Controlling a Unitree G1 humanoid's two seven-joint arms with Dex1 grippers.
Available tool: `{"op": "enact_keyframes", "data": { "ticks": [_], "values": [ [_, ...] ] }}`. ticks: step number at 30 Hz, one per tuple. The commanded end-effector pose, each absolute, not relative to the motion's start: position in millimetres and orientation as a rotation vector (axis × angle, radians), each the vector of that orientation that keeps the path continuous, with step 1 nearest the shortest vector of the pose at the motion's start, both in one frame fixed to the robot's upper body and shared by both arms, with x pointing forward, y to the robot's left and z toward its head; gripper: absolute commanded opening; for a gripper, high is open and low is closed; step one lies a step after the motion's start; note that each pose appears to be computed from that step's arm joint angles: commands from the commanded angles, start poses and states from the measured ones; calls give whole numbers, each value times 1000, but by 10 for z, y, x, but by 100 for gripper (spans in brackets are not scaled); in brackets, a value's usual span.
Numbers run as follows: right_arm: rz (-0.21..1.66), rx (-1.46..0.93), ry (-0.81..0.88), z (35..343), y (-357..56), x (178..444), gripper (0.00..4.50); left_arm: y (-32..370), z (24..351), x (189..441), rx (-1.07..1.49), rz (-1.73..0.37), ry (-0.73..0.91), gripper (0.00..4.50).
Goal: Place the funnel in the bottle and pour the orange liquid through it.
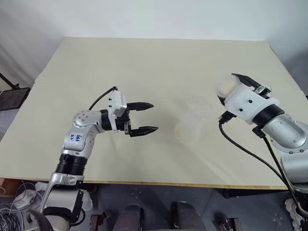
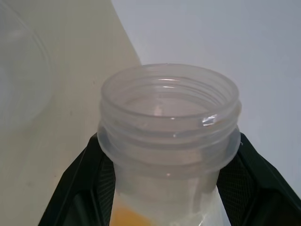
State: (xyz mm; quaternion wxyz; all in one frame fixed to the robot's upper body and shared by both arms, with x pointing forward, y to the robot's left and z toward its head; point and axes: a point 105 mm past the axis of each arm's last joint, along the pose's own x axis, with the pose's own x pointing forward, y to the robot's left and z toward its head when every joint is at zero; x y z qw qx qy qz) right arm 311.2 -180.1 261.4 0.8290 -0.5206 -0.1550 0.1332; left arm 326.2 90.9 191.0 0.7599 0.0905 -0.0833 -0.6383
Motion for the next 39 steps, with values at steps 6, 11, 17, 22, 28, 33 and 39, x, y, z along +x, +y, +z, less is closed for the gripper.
{"op": "enact_keyframes", "data": {
  "ticks": [6, 11, 17, 22, 28, 33, 39],
  "values": [
    [248, -1292, -461, 2791, -1686, 3044, 244, 883, 2010, 3247, 235, -1395, -229, 450],
    [255, -1359, -487, 2760, -1665, 3030, 244, 883, 2007, 3246, 236, -1396, -231, 450],
    [275, -1423, -528, 2708, -1612, 3013, 244, 887, 2009, 3247, 237, -1395, -234, 450],
    [283, -1479, -546, 2660, -1596, 3012, 244, 891, 2007, 3240, 238, -1394, -236, 450],
    [247, -1566, -574, 2652, -1636, 3061, 244, 896, 2019, 3241, 241, -1387, -242, 450],
    [233, -1594, -599, 2666, -1630, 3086, 244, 899, 2022, 3242, 241, -1383, -242, 450],
    [230, -1625, -635, 2699, -1600, 3091, 244, 905, 2024, 3244, 243, -1380, -242, 450]
  ]
}}
